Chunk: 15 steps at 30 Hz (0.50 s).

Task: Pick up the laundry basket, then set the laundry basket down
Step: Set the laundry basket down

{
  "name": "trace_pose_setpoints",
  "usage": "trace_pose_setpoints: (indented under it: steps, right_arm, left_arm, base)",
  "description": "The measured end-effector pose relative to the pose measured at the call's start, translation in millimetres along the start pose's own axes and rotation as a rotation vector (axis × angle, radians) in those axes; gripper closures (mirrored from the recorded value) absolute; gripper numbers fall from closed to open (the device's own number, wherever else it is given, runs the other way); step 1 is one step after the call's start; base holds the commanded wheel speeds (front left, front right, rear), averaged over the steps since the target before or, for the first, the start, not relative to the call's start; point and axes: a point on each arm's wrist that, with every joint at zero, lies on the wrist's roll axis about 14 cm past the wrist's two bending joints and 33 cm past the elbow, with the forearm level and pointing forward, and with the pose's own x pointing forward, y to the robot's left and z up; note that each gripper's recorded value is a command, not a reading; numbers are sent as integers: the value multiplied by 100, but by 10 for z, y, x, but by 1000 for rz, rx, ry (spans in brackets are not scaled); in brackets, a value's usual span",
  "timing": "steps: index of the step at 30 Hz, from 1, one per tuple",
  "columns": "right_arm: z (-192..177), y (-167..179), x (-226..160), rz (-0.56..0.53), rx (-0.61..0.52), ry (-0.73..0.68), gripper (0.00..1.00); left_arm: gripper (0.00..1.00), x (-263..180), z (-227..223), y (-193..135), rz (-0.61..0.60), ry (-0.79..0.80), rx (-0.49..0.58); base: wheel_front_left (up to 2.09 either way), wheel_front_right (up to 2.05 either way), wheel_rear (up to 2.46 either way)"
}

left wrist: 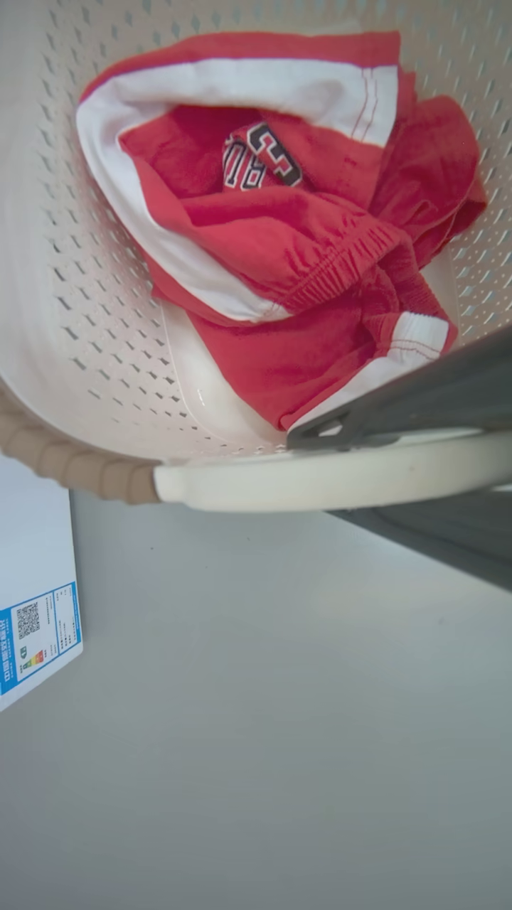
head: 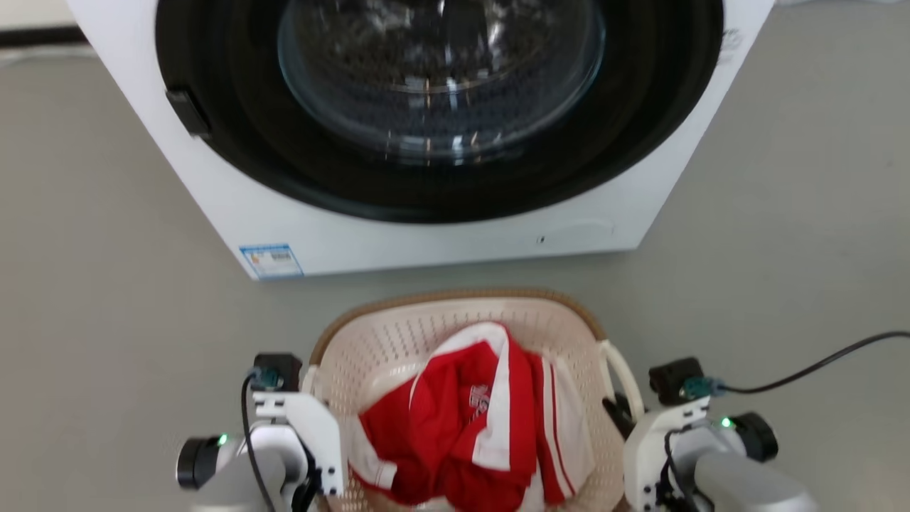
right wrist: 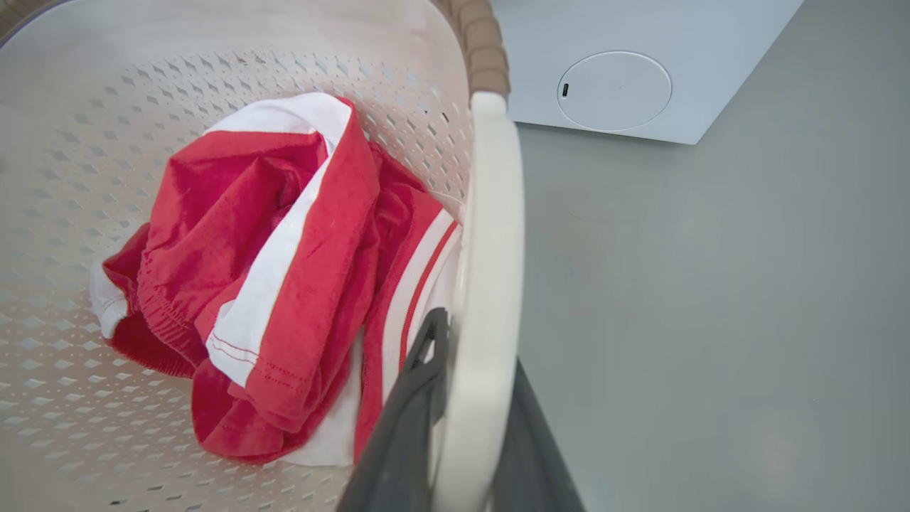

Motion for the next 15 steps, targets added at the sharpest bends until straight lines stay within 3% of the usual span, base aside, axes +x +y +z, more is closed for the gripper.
trace_pose_setpoints:
  steps: [15]
  right_arm:
    - [133,-474,753,13,-6,20,100]
  left_arm:
    - [100,797,131,92,23,0,10]
  base:
    - [0,0,0]
